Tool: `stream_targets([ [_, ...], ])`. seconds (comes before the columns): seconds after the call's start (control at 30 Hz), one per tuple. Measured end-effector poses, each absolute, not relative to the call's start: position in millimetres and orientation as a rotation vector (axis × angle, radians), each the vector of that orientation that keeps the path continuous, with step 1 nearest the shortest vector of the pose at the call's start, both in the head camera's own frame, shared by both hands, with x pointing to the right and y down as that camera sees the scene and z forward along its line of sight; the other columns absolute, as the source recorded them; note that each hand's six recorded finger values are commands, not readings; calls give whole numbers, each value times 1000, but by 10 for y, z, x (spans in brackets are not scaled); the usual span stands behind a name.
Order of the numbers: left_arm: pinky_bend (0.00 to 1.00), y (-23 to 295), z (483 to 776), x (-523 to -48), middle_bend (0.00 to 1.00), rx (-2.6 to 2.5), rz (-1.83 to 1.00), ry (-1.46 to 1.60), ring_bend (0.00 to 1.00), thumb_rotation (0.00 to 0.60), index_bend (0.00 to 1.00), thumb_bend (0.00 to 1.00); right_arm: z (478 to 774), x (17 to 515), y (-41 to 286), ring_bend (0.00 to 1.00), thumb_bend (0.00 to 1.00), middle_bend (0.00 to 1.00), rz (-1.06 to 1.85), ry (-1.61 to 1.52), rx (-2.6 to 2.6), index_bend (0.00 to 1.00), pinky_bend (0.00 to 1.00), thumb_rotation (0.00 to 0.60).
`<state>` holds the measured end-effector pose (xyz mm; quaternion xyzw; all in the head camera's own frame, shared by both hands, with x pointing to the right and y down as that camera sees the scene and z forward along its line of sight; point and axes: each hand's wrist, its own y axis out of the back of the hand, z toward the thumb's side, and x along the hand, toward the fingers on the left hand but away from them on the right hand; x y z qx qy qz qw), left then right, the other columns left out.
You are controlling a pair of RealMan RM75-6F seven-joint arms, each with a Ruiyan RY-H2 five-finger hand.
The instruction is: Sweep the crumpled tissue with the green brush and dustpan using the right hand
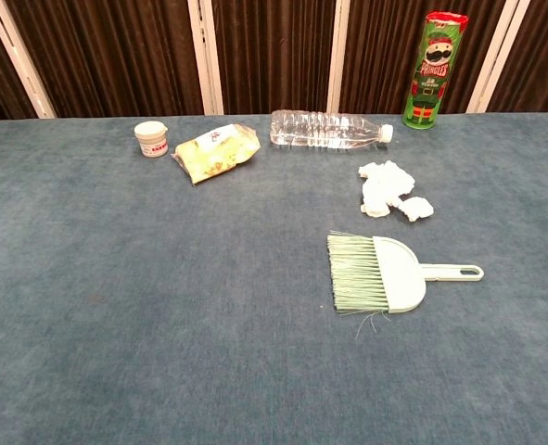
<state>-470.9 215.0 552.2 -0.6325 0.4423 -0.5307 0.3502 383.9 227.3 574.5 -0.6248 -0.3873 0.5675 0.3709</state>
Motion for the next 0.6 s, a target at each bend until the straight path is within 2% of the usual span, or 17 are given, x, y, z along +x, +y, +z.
stream_targets([
  [0.07, 17, 2154, 5518, -4710, 0, -1640, -1373, 1147, 0, 600, 0, 0, 5773, 3800, 2224, 223, 260, 203, 1455, -977, -1610, 0, 244, 600],
  [0.13, 17, 2152, 5512, -4709, 0, -1640, -1370, 1148, 0, 600, 0, 0, 5800, 3732, 2131, 515, 260, 494, 1445, -950, -1611, 26, 541, 600],
  [0.23, 17, 2143, 5519, -4697, 0, -1644, -1368, 1147, 0, 600, 0, 0, 5859, 3596, 1986, 783, 260, 768, 1425, -897, -1618, 143, 737, 600],
  [0.33, 17, 2137, 5524, -4685, 0, -1646, -1366, 1143, 0, 600, 0, 0, 5976, 3438, 1856, 932, 260, 922, 1424, -855, -1650, 215, 834, 600],
  [0.4, 17, 2140, 5526, -4681, 0, -1650, -1366, 1142, 0, 600, 0, 0, 6082, 3326, 1778, 979, 260, 970, 1435, -837, -1679, 243, 864, 600],
  [0.6, 17, 2134, 5504, -4687, 0, -1658, -1354, 1152, 0, 600, 0, 0, 6453, 2987, 1661, 1000, 262, 1000, 1498, -768, -1750, 321, 882, 600],
])
